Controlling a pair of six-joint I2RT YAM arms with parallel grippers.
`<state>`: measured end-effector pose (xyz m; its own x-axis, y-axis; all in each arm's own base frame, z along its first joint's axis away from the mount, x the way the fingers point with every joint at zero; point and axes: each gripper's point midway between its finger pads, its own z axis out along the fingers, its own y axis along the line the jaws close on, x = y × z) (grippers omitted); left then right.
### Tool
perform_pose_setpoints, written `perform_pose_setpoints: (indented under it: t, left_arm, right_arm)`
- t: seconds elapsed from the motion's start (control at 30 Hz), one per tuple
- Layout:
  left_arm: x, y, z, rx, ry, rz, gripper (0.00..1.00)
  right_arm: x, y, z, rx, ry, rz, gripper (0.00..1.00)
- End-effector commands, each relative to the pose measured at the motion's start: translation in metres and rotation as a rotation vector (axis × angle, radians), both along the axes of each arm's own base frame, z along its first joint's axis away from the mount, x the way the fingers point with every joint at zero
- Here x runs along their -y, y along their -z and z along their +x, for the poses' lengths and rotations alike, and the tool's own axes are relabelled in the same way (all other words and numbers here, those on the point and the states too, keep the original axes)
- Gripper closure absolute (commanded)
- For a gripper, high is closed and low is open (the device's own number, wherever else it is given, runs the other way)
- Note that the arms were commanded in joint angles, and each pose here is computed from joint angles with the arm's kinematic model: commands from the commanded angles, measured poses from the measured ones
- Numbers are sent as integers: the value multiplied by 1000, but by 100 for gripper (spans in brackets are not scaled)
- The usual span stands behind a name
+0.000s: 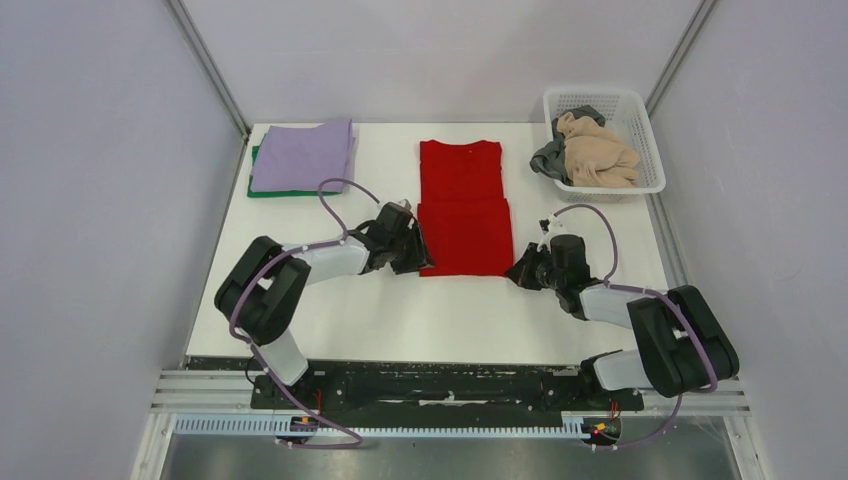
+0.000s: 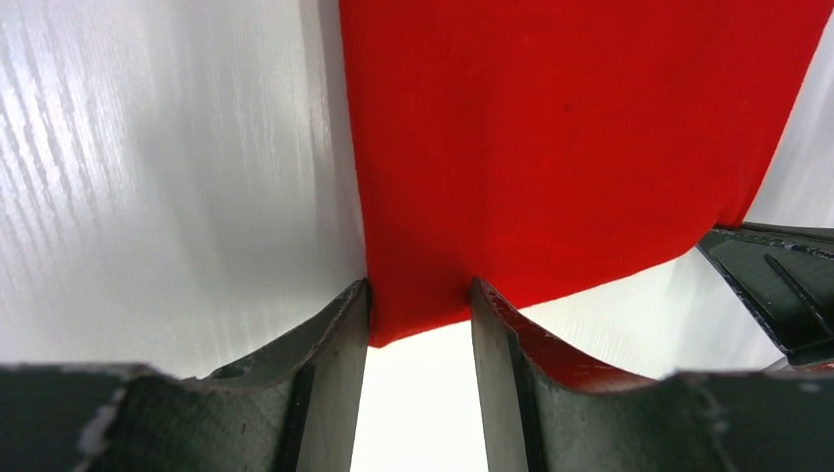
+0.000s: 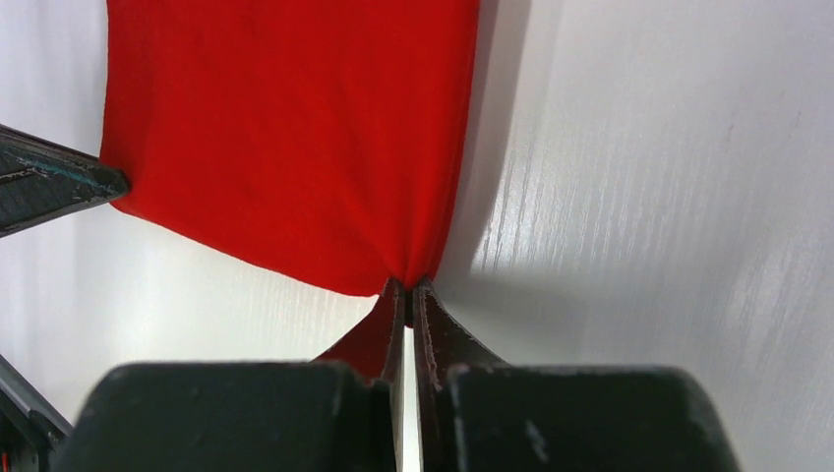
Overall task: Fold and stack the t-shirts
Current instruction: Grab one side of the 2/3 rectangular tshirt with both arms
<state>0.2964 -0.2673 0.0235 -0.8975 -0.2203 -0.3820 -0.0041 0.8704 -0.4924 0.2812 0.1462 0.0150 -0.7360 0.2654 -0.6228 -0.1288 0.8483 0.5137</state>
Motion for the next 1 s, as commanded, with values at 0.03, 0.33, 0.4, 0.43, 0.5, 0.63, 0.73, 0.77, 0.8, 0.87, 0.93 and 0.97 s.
perform_pose_setpoints:
  t: [0.03,0.33,0.4,0.43,0.5,0.63,0.73,0.77,0.8,0.87,0.93,0.97]
  left_arm:
    - [-39,45,-50,-177,-20,192,50]
    - [-35,50,-61,-194,-10,239,70]
    - [-36,52,-59,-188,-17,270,92]
    - [-35,53,-59,-186,-15,277,98]
    - [-32,51,-58,-173,-9,279,98]
    - [-38,34,-64,-131,-8,283,98]
    - [-44,13,-80,-101,22,273,98]
    - [-46,5,-86,-84,40,265,98]
    - [-48,2,-96,-83,81,268,98]
    - [-58,-6,-114,-102,116,275,98]
    - [-61,-20,-131,-108,146,239,98]
    - [-57,-27,-141,-118,172,203,98]
  right_arm:
    - [8,21,-25,-94,-1,-46,100]
    - [6,20,-28,-93,-13,-32,100]
    - [5,18,-28,-87,-15,-29,100]
    - [5,17,-29,-85,-19,-26,100]
    - [3,15,-30,-77,-35,-24,100]
    - [-4,8,-42,-58,-115,-24,100]
    - [-9,-2,-60,-36,-184,-12,100]
    - [-9,-5,-68,-40,-200,-15,100]
    - [-9,-8,-74,-41,-223,-26,100]
    - [-8,-15,-90,-54,-283,-51,100]
    - [-11,-27,-106,-43,-346,-47,100]
    - [-15,-36,-113,-33,-385,-30,100]
